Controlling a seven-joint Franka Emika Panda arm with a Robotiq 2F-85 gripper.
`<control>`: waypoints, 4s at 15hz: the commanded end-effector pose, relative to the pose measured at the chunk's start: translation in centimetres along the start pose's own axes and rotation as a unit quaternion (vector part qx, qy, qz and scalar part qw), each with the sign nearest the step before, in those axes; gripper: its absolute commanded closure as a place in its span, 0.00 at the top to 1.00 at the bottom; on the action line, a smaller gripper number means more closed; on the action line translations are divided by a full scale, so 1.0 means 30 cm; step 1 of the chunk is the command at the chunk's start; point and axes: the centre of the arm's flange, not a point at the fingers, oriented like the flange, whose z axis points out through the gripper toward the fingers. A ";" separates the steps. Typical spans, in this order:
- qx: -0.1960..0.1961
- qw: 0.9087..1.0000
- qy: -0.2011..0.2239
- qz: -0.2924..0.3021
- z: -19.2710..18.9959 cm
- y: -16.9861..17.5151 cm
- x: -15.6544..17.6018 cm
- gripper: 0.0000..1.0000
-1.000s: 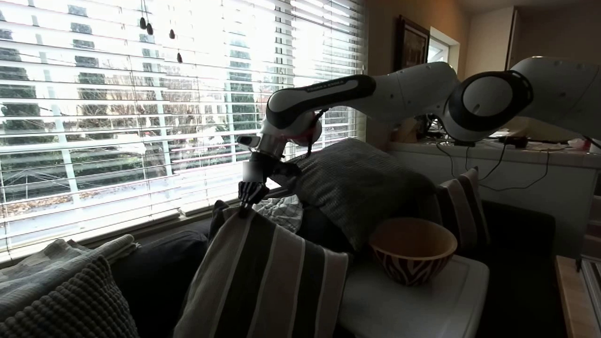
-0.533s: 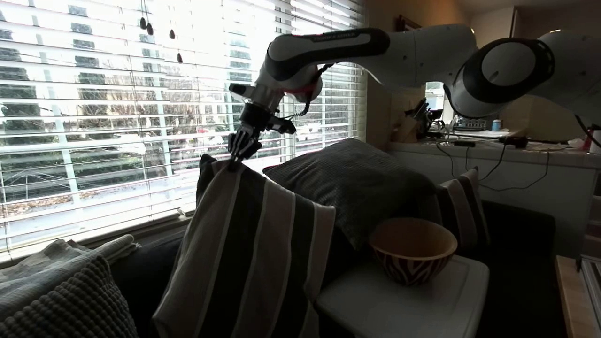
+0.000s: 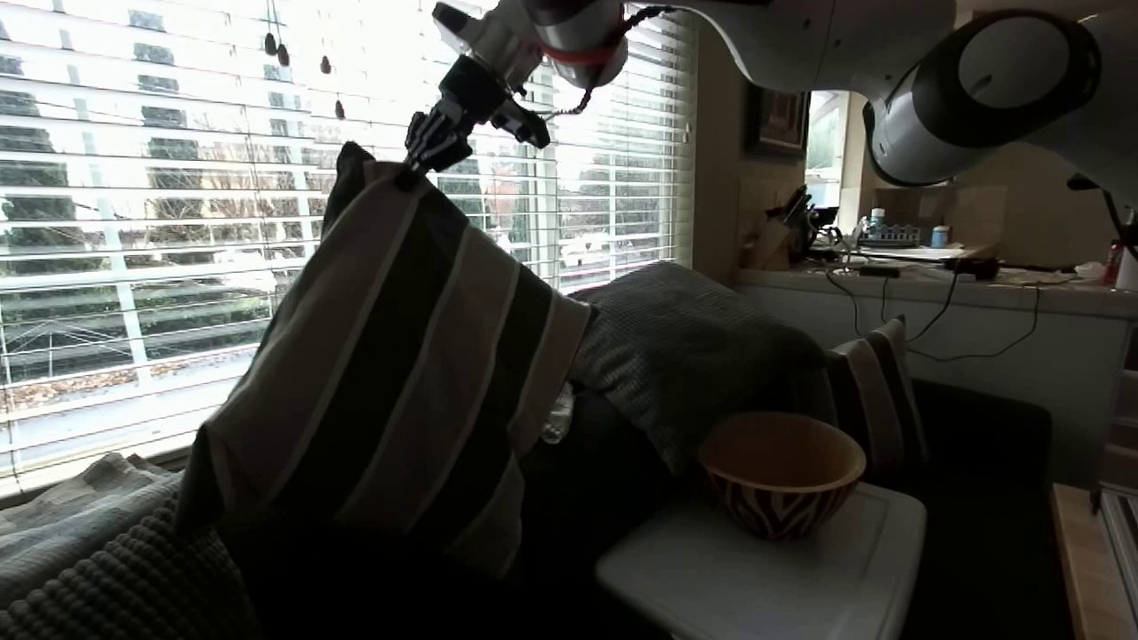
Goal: Move the striped pillow closer to the window
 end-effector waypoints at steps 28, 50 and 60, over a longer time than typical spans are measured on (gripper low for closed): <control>-0.161 0.941 0.003 -0.297 -0.151 0.175 0.442 0.01; -0.363 0.799 -0.140 -0.458 -0.150 0.301 0.292 0.01; -0.319 0.808 -0.155 -0.470 -0.132 0.089 0.132 0.04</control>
